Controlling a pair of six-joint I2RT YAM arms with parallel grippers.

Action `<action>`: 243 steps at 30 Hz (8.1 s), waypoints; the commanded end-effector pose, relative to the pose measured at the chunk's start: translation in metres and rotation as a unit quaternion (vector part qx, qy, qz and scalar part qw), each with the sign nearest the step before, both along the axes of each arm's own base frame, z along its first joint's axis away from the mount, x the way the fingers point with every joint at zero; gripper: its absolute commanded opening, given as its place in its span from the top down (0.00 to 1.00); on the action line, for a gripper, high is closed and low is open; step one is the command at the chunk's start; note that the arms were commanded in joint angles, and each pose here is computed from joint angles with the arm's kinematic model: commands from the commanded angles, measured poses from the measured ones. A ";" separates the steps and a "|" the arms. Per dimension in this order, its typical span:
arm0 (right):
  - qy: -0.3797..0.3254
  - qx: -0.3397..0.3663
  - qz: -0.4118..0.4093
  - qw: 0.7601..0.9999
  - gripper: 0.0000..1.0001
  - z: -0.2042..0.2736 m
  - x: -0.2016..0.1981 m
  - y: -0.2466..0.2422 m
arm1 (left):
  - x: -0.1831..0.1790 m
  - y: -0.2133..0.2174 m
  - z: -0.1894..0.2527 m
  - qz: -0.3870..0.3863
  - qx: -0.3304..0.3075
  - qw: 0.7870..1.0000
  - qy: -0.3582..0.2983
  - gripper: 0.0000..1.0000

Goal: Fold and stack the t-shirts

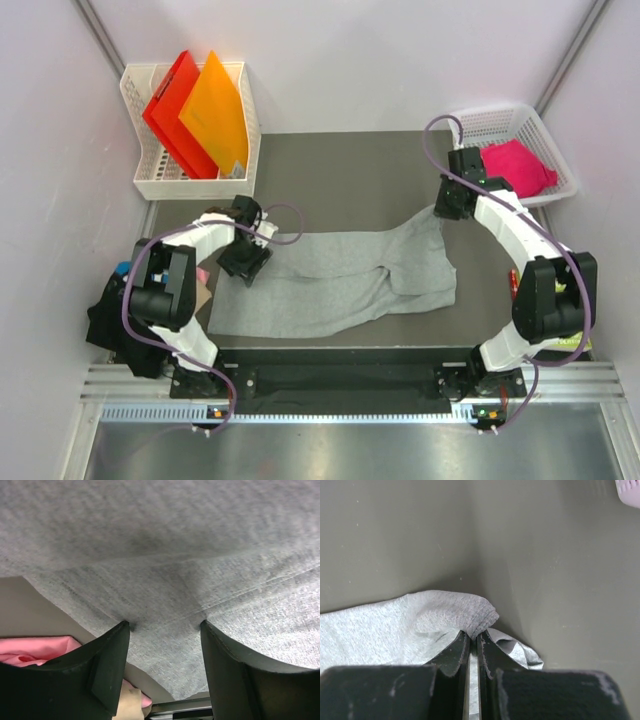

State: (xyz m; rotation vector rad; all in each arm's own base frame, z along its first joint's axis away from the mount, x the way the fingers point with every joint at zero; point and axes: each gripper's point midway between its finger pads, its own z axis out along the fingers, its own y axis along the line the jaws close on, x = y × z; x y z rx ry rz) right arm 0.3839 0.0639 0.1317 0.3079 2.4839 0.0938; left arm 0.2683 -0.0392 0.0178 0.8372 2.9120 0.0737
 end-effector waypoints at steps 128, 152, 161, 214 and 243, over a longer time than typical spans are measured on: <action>0.139 -0.014 0.019 0.990 0.74 -0.093 -0.062 -0.004 | 0.049 0.044 0.065 0.028 0.029 0.996 -0.082 1.00; 0.156 -0.041 -0.018 0.987 0.72 -0.078 -0.108 -0.027 | 0.044 0.044 0.067 0.025 0.027 0.995 -0.087 1.00; 0.183 -0.031 -0.019 0.982 0.72 -0.095 -0.131 -0.026 | 0.040 0.045 0.067 0.023 0.030 0.996 -0.086 1.00; -0.394 0.129 0.039 0.909 1.00 0.364 -0.143 0.000 | 0.101 0.058 0.368 0.043 0.036 0.892 -0.449 1.00; -0.054 0.287 0.188 0.938 0.57 0.118 -0.278 0.066 | -0.124 0.078 0.347 0.055 0.022 0.907 -0.417 1.00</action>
